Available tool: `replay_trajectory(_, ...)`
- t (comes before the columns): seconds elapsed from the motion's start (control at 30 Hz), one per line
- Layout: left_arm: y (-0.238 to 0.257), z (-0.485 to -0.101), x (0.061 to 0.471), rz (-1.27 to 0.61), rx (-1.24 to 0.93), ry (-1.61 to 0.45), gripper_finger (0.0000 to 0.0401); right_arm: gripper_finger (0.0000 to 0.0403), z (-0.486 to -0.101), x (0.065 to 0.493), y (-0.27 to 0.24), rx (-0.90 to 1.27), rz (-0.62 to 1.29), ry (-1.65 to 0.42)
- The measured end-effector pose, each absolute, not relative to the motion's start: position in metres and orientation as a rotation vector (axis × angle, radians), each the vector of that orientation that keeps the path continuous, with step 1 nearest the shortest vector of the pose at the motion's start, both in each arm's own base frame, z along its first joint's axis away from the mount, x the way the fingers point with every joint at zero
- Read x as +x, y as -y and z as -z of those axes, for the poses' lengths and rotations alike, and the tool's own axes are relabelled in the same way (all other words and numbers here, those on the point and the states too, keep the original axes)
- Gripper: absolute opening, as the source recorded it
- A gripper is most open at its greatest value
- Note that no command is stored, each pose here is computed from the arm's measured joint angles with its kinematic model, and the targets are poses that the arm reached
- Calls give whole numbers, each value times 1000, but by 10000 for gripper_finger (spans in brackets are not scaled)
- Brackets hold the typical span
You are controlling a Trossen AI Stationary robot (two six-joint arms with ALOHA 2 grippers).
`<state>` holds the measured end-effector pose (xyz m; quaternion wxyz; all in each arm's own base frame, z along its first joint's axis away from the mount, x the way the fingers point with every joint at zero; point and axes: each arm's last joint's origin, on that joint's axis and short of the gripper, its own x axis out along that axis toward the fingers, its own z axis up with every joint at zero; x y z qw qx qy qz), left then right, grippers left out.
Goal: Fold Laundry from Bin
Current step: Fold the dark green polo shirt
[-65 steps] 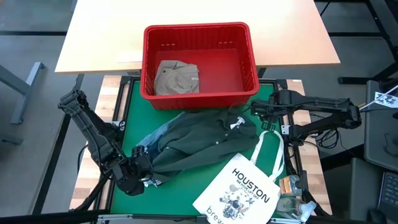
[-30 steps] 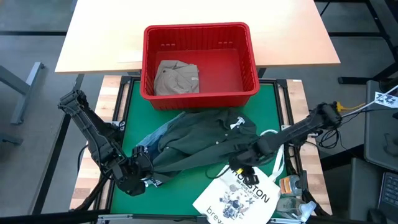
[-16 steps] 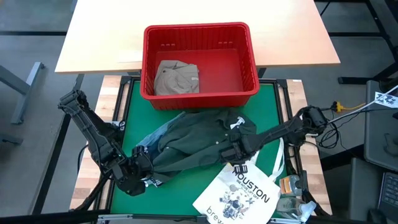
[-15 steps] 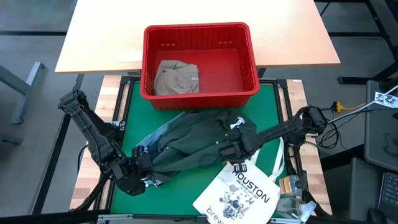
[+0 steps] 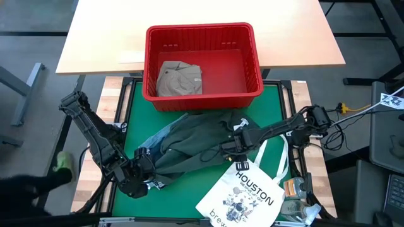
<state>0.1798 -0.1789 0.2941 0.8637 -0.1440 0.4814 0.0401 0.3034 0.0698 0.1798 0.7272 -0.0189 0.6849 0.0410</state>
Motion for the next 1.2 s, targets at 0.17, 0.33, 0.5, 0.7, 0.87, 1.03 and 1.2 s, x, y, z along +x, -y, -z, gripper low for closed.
replay_trajectory(0.17, 179, -294, 180, -88, -300, -1005, 0, 156, -180, 303, -74, -107, -152, -1505)
replay_trajectory(0.33, 179, -294, 180, -92, -297, -998, 0, 156, -169, 300, -72, -138, -140, -1511)
replay_trajectory(0.5, 178, -294, 180, -108, -288, -978, 0, 156, -152, 292, -69, -170, -150, -1524)
replay_trajectory(0.7, 178, -294, 180, -108, -288, -978, 0, 122, -144, 286, -65, -224, -68, -1530)
replay_trajectory(0.87, 178, -295, 180, -108, -287, -977, 0, 33, -144, 285, -65, -241, -51, -1531)
replay_trajectory(1.03, 178, -295, 181, -112, -293, -967, 0, 20, -151, 285, -65, -241, -57, -1587)
replay_trajectory(1.2, 178, -304, 180, -112, -433, -910, 0, 6, -177, 288, -67, -202, -101, -1673)
